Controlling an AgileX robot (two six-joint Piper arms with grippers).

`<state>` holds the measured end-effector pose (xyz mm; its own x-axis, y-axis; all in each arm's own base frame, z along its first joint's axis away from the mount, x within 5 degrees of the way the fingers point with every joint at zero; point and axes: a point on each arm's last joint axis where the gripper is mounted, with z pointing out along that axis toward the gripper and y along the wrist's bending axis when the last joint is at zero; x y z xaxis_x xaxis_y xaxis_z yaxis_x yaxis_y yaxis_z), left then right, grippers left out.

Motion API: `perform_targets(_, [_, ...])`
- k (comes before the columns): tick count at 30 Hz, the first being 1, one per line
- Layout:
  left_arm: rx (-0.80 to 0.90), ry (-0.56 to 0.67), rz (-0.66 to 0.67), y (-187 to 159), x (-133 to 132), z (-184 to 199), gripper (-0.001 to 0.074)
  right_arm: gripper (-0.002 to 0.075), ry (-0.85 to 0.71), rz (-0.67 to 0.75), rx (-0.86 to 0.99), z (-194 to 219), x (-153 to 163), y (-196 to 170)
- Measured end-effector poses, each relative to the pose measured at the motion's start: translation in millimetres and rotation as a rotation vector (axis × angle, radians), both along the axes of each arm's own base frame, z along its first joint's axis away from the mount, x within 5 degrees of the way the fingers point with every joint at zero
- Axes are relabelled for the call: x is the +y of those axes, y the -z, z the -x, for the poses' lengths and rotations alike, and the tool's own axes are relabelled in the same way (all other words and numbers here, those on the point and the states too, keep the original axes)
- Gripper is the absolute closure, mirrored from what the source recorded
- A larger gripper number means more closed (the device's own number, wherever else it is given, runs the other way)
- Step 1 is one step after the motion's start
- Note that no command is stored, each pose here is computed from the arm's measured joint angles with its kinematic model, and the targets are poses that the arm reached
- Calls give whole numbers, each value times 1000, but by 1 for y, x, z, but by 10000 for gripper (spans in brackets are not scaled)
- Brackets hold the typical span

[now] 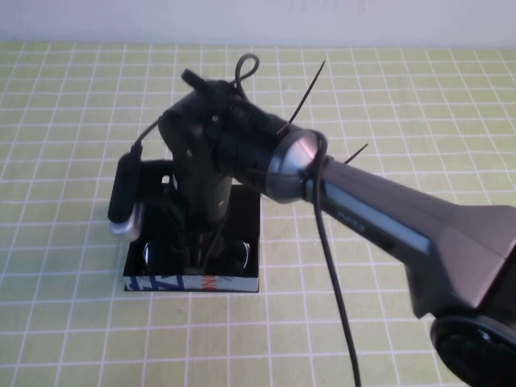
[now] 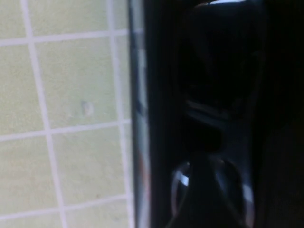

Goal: Return glasses to glasses case
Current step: Place the glasses in the glasses case, then close the glasses case

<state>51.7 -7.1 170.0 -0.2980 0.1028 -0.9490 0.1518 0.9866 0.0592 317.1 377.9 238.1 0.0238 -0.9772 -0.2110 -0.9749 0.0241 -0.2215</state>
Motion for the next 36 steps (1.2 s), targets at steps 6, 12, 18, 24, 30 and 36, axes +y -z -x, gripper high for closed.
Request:
perform_targets(6, [0,0,0,0,0,0,737,421,112,-95,-67,7,-15,-54])
perform_targets(12, [0,0,0,0,0,0,737,681,195,-175,-110,7,-38,-96])
perform_targets(18, [0,0,0,0,0,0,737,734,277,-188,-102,-13,-60,-100])
perform_targets(24, [0,0,0,0,0,0,737,737,381,-293,19,-33,-84,-101])
perform_targets(30, [-16,0,0,-1,0,0,737,737,448,-380,106,-49,-103,-103])
perform_targets(36, [-176,-41,350,-20,-3,-4,737,737,511,-418,143,-58,-116,-104])
